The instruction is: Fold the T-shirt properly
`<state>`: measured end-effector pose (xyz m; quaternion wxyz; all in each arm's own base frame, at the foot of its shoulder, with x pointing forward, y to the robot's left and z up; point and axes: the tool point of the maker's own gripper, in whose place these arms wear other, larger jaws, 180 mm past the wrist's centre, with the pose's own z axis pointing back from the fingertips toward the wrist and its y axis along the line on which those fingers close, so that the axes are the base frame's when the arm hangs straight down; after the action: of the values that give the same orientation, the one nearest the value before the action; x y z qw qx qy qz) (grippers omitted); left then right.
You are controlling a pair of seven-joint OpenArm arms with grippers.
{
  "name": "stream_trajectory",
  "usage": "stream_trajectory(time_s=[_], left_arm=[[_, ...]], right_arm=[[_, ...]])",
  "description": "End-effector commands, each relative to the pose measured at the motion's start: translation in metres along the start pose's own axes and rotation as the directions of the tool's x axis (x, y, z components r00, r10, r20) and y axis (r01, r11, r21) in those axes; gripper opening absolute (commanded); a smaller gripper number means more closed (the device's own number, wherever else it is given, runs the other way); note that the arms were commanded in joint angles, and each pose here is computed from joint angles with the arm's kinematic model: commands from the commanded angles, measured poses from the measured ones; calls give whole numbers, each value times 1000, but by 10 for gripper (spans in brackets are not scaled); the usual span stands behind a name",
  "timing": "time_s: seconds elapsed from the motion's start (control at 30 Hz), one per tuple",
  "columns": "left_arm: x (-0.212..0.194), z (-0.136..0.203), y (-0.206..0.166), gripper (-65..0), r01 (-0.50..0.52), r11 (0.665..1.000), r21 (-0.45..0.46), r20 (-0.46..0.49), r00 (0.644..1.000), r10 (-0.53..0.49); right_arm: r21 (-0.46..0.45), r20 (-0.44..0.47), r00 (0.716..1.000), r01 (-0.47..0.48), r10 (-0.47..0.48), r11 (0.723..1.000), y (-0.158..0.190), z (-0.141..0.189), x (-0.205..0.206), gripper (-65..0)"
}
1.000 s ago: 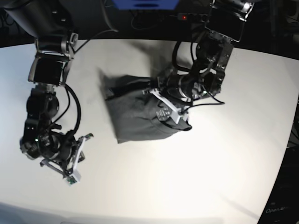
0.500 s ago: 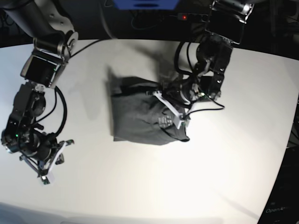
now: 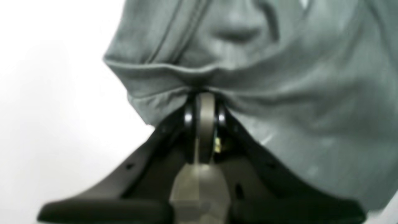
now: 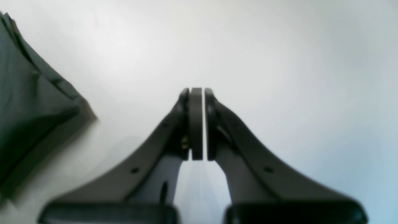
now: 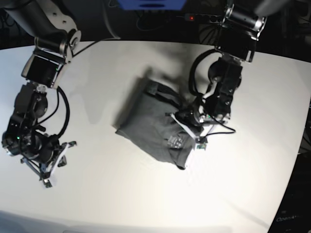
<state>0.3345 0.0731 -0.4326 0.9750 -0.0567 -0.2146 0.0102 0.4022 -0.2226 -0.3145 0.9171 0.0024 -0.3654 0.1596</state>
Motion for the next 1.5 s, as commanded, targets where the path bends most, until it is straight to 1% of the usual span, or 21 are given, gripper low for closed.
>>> stream_trajectory(time_s=[0.0, 0.03, 0.2, 0.33, 0.43, 0.5, 0.67, 0.73, 0.8, 0.93, 1.07, 1.17, 1.2, 1.27, 1.37, 1.47], left_arm=[[4, -2, 8, -628, 3, 1000, 29, 4, 1000, -3], [3, -4, 8, -628, 2, 999, 33, 0, 1000, -2], [32, -4, 9, -628, 8, 999, 42, 76, 997, -11], [50, -1, 9, -628, 8, 999, 45, 103, 995, -13], [67, 3, -4, -628, 9, 1000, 23, 139, 990, -12], [74, 5, -5, -628, 9, 1000, 21, 164, 986, -12], [92, 9, -24, -628, 9, 1000, -15, 253, 967, -5], [95, 10, -27, -628, 9, 1000, -19, 271, 963, -3], [90, 5, -31, -628, 4, 1000, -26, 256, 967, 2], [85, -16, -25, -628, 2, 1000, 8, 195, 981, -3], [80, -32, -24, -628, 57, 997, 48, 215, 974, -66], [73, -41, -24, -628, 81, 995, 64, 207, 974, -93], [78, -41, -23, -628, 81, 994, 69, 217, 972, -94], [86, -41, -21, -628, 81, 994, 78, 236, 967, -97], [90, -40, -35, -628, 84, 995, 54, 248, 964, -94], [100, -36, -46, -628, 107, 993, 45, 269, 956, -115]], right_arm=[[-27, 62, 998, -11, 13, 1000, -12, 9, 21, -647], [-27, 61, 998, -11, 13, 1000, -11, 9, 20, -647], [-44, 51, 999, -17, 19, 999, -19, 12, 16, -647], [-70, 71, 997, -37, 42, 997, -20, 22, 18, -647], [-103, 94, 993, -62, 72, 993, -22, 34, 22, -647], [-121, 108, 990, -75, 88, 990, -22, 41, 25, -647], [-135, 99, 989, -92, 106, 987, -18, 47, 16, -647], [-141, 98, 988, -101, 115, 985, -16, 50, 12, -647], [-146, 90, 988, -112, 125, 983, -13, 54, 5, -647], [-163, 85, 984, -144, 159, 976, -2, 68, -8, -647], [-165, 69, 983, -160, 173, 973, 4, 74, -20, -647], [-184, 52, 989, -128, 140, 975, -5, 79, -34, -647], [-198, 57, 991, -107, 121, 974, -11, 82, -35, -647], [-199, 98, 991, -69, 89, 978, -17, 87, -34, -647], [-216, 94, 995, -22, 43, 976, -28, 94, -48, -647], [-234, 93, 995, -1, 24, 972, -34, 98, -54, -647]])
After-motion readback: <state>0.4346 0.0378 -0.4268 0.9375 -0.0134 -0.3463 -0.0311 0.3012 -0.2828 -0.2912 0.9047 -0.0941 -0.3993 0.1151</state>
